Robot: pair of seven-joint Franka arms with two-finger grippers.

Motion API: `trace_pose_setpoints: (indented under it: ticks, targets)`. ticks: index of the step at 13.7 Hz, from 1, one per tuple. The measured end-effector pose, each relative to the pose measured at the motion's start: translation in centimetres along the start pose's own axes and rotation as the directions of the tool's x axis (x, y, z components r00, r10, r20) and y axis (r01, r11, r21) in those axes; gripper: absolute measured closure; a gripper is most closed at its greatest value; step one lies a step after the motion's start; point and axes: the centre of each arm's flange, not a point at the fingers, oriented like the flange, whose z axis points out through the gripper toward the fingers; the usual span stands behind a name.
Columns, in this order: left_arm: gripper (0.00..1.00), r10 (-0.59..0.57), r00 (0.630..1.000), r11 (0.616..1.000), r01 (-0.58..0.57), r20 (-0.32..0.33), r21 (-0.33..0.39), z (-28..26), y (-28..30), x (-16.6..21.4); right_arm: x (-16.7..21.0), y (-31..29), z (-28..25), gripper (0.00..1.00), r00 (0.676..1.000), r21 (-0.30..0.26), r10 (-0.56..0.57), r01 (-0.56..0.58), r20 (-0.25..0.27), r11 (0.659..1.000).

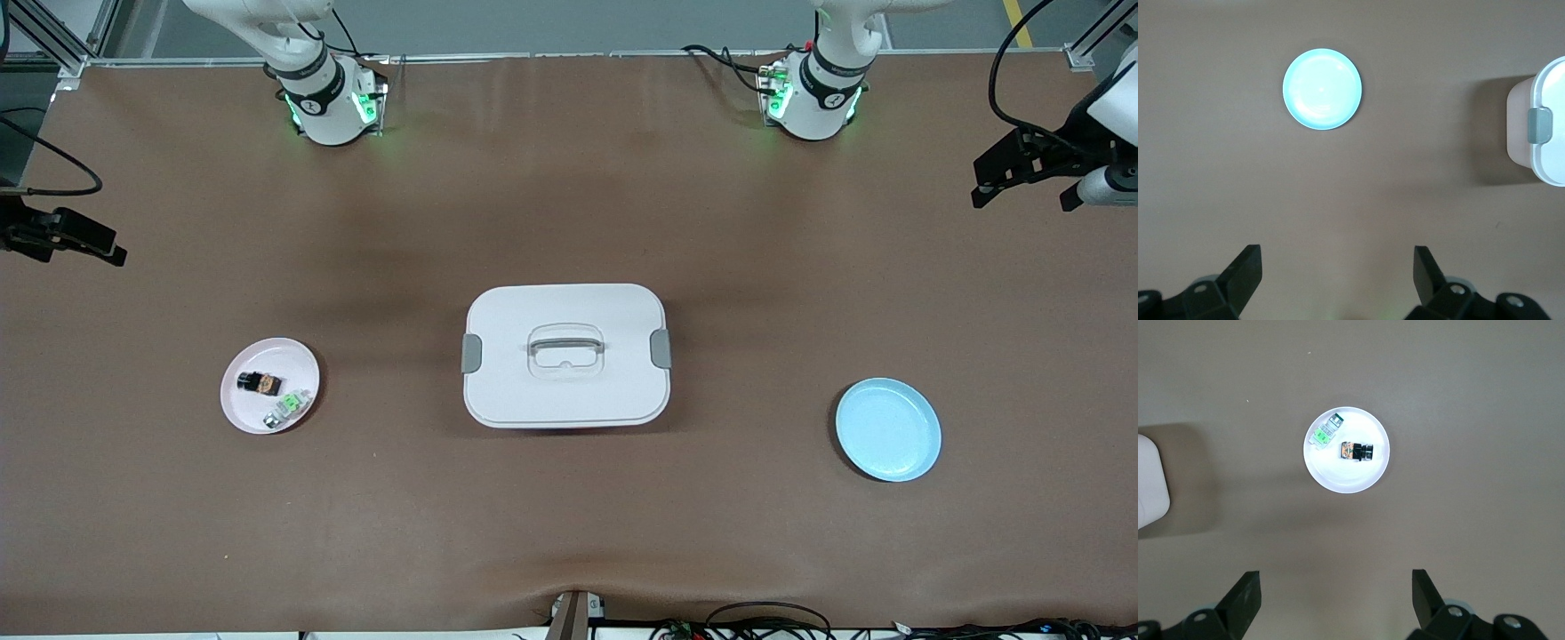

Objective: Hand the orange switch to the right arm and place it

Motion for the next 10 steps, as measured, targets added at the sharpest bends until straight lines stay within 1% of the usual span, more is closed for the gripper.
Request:
trace_pose_setpoints:
  ticks: [10]
  targets:
    - [0.0, 0.01, 1.0, 1.0, -0.01, 0.006, 0.0, -0.15, 0.56, -0.16, 0.0, 0.26, 0.04, 0.0, 1.0, 0.0, 0.005, -0.005, 0.0, 1.0]
